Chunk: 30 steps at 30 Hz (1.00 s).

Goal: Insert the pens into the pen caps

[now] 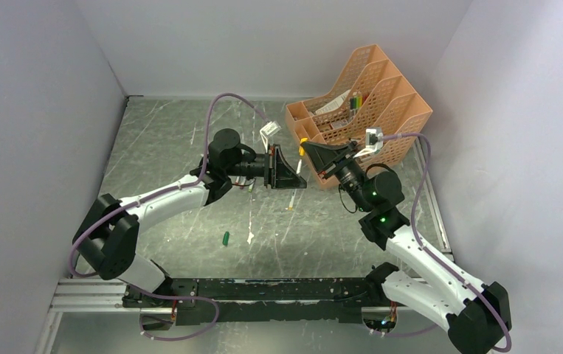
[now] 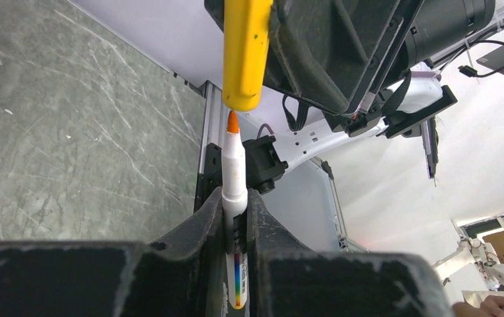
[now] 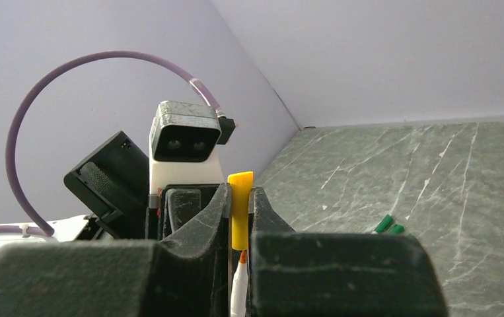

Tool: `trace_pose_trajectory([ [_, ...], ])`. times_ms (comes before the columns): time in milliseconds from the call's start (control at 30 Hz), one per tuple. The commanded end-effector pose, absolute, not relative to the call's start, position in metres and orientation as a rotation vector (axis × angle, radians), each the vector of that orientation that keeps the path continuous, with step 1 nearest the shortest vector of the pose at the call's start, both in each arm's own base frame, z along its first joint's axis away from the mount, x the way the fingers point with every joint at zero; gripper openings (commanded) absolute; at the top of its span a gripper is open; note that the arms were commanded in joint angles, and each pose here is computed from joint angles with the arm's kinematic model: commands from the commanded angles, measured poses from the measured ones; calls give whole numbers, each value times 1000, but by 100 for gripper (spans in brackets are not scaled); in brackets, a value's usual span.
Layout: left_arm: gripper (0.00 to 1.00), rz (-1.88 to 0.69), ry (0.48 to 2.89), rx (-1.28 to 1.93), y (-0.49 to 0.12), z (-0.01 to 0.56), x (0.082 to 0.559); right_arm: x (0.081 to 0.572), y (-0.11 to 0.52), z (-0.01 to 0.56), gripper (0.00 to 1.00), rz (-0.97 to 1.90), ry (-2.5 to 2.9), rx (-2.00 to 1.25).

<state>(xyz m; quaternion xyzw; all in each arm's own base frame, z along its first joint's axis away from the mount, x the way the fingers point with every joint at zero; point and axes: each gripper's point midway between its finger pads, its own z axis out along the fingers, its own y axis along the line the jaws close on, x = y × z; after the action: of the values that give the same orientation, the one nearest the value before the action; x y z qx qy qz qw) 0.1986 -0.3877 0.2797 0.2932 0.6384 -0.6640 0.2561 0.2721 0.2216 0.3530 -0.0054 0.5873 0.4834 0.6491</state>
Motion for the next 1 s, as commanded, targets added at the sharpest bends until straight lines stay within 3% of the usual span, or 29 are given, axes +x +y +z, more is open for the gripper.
trace_pose_trajectory([
  [0, 7, -1792, 1680, 817, -393, 292, 201, 268, 220, 354, 0, 1106, 1329, -21],
  [567, 7, -1719, 1636, 799, -393, 299, 211, 268, 222, 332, 0, 1136, 1377, 7],
  [967, 7, -1451, 1615, 854, -396, 305, 245, 262, 234, 314, 0, 1214, 1404, -20],
])
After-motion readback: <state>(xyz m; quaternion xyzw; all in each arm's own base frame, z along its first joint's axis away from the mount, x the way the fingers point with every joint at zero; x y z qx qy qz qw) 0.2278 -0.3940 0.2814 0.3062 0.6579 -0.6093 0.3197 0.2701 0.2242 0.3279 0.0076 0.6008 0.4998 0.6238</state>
